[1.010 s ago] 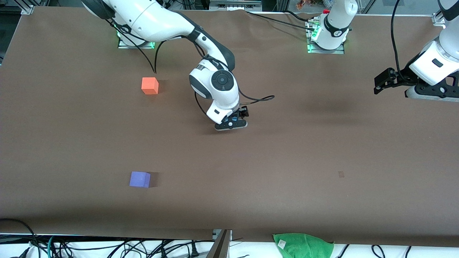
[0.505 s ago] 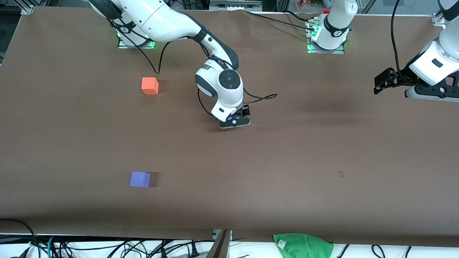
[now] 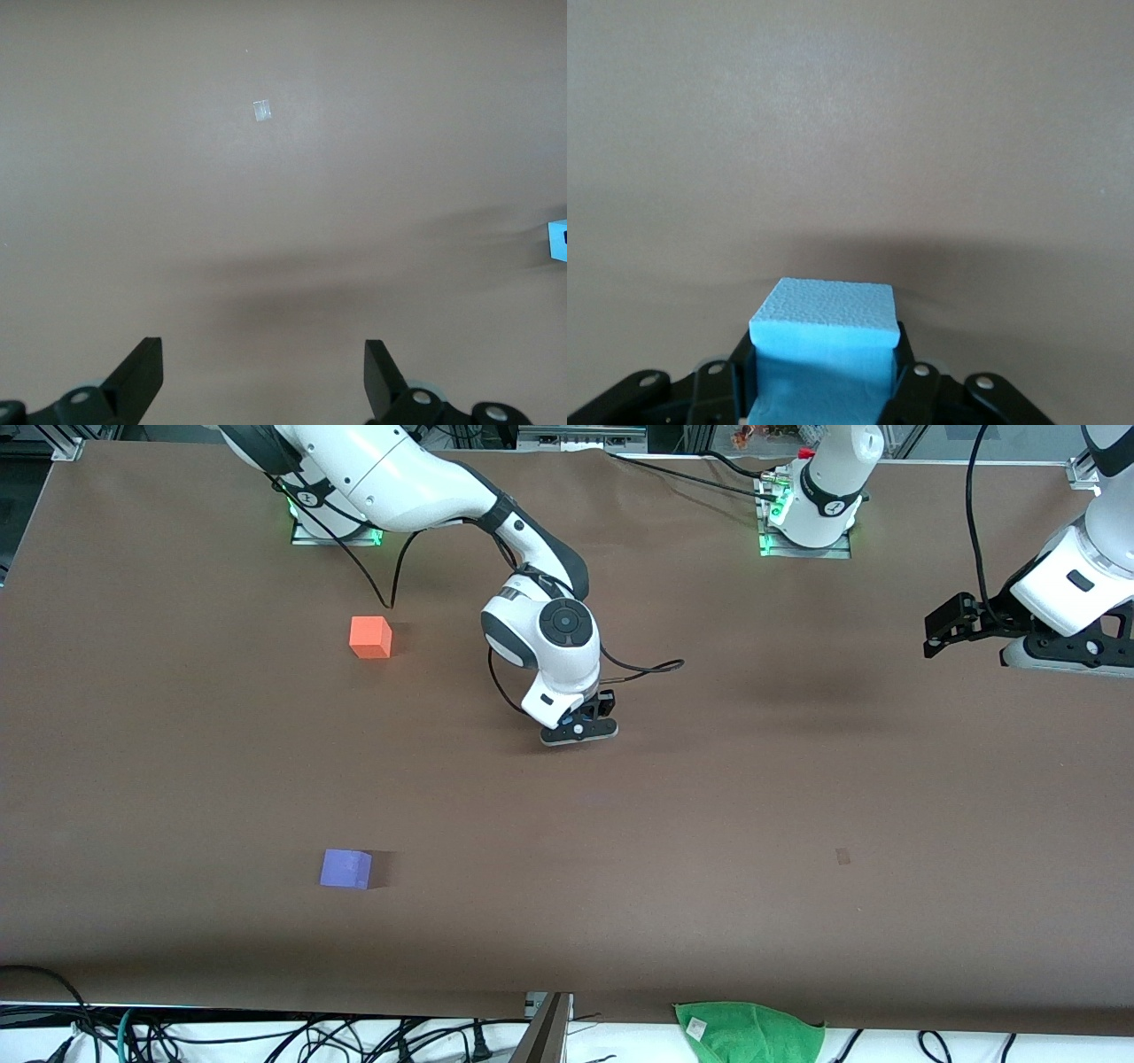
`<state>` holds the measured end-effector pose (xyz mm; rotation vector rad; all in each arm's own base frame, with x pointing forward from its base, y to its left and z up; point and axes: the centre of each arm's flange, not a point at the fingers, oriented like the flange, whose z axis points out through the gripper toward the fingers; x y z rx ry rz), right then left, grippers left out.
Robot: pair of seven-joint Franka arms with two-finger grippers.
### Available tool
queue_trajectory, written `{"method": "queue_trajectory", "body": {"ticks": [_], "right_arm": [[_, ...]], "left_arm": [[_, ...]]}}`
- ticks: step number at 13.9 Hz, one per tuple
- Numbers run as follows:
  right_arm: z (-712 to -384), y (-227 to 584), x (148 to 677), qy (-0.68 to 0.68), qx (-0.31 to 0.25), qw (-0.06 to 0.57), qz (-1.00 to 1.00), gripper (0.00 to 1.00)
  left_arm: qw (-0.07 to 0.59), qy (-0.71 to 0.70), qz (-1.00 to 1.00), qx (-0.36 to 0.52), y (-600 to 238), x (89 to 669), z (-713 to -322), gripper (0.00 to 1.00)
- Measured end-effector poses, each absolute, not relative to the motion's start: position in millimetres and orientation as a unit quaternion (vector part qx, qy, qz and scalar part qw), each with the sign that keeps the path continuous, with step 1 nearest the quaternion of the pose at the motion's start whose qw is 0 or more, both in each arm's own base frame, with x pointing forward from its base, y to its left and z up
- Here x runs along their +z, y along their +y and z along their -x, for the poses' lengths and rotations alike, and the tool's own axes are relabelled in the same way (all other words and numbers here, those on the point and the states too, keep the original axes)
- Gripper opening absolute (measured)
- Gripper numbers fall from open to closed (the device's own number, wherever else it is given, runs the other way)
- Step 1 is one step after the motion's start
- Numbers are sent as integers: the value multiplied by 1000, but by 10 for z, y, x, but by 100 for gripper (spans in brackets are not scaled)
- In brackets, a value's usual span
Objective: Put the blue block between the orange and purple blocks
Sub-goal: 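Close the right gripper on the blue cube and lift it, then carry the blue cube with the right gripper toward the orange cube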
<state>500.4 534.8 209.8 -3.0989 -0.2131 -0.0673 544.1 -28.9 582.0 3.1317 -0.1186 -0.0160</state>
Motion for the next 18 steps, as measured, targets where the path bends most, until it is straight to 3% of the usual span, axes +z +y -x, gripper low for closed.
{"method": "queue_trajectory", "body": {"ticks": [5, 10, 14, 18], "right_arm": [[-5350, 5114, 2536, -51, -47, 13, 997, 54], [-5874, 4181, 3233, -53, -26, -33, 998, 54], [-6110, 3175, 3171, -65, 21, -35, 997, 54], [-6325, 1615, 2959, -86, 60, -37, 994, 54]], "left_arm": [[4, -38, -999, -5, -289, 5820, -5442, 100], [4, -38, -999, -5, -290, 5822, -5442, 100], [4, -38, -999, -5, -292, 5823, -5442, 100], [4, -39, -999, -5, -295, 5824, -5442, 100]]}}
